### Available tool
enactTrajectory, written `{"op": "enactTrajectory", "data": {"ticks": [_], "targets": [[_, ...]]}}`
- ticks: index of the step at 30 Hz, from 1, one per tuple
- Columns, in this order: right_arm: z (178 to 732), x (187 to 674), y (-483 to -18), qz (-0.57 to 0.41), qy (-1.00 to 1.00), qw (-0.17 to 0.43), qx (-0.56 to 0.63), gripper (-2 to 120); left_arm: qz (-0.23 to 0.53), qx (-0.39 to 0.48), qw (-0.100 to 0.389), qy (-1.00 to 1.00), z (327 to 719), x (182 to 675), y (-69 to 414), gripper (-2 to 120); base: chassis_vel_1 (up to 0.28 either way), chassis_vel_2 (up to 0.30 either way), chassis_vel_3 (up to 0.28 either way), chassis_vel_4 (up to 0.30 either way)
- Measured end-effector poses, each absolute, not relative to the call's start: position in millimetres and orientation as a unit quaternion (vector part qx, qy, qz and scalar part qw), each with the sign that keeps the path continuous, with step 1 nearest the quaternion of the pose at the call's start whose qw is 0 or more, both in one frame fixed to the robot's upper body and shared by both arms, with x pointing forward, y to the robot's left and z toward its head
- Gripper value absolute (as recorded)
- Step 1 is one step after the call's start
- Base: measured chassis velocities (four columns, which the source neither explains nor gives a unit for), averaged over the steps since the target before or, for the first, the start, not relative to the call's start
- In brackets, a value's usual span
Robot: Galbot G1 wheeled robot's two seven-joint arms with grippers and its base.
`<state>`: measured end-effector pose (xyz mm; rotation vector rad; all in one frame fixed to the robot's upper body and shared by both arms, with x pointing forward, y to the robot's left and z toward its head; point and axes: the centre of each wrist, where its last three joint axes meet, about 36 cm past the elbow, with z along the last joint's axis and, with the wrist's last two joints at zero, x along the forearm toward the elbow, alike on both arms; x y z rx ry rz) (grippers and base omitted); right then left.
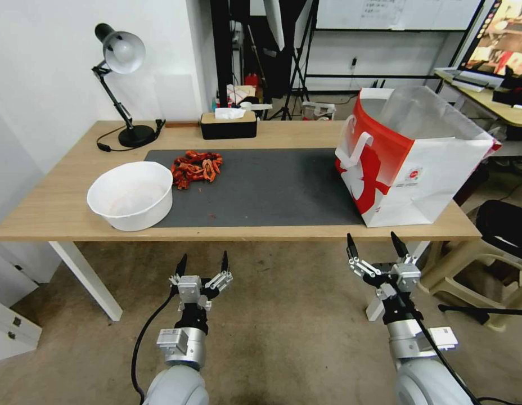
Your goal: Close the takeout container lid, then place the container into the takeout bag.
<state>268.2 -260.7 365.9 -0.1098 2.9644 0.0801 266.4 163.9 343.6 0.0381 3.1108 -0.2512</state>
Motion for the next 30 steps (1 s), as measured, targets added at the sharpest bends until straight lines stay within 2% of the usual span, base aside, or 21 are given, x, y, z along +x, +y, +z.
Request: {"op": "enactTrajectory", "data": {"ticks": [9,30], "targets": [[347,265,-266,0.059,0.996,0.064,-0.028,100,-0.082,0.012,0.013,0.996,341,266,166,100,0.000,0.000,0.000,0.000],[347,266,-266,0.064,0.996,0.063,-0.029,100,-0.082,0.012,0.012,0.997,340,265,166,100,0.000,0.000,0.000,0.000]]}}
